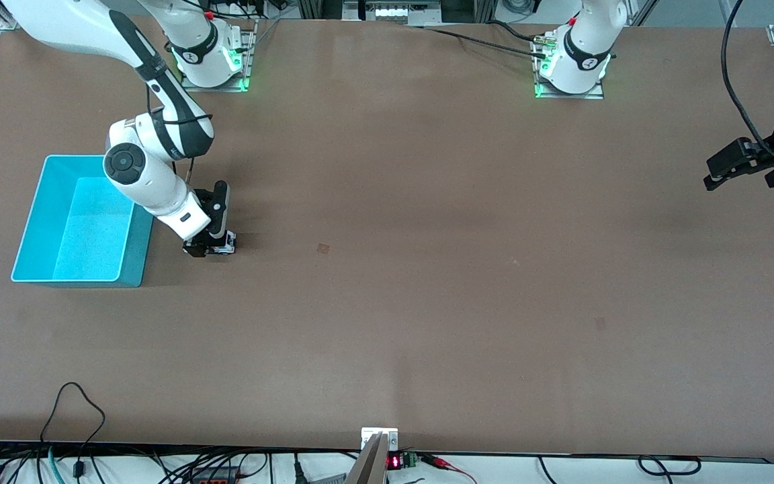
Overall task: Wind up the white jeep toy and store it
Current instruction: 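Lower the right gripper and close it on the jeep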
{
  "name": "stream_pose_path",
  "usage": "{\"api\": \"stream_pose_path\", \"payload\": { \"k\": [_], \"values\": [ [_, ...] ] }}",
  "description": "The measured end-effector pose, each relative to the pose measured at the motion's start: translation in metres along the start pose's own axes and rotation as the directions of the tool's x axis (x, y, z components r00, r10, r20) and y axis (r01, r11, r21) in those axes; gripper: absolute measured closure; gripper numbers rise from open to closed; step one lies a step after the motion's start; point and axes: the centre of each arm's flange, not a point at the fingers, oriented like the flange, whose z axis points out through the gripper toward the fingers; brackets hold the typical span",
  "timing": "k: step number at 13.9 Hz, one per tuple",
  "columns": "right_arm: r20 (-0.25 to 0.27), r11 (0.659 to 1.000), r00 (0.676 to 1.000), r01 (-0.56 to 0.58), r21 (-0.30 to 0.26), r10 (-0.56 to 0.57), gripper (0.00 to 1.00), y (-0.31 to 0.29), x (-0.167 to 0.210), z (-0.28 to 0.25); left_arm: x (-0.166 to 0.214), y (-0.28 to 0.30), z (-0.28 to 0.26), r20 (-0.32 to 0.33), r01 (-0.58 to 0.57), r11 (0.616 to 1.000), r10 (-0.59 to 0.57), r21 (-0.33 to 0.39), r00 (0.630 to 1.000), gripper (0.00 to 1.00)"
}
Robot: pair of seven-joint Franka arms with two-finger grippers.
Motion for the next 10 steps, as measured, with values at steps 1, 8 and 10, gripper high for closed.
{"api": "stream_pose_path", "payload": {
  "k": [1,8,10],
  "values": [
    [-0.002,1.0,1.0,0.001,-0.002,-0.001,0.0,0.0,0.0,0.001,0.0,0.0,0.0,-0.003,0.0,1.0,0.0,0.0,1.0,0.0],
    [-0.021,1.0,1.0,-0.008,-0.002,0.008,0.0,0.0,-0.005,0.022,0.002,0.0,0.004,-0.003,0.0,1.0,0.0,-0.001,1.0,0.0],
    [-0.024,1.0,1.0,-0.008,-0.003,0.008,0.0,0.0,-0.005,0.023,0.003,0.0,0.005,-0.001,0.0,1.0,0.0,-0.002,1.0,0.0]
  ]
}}
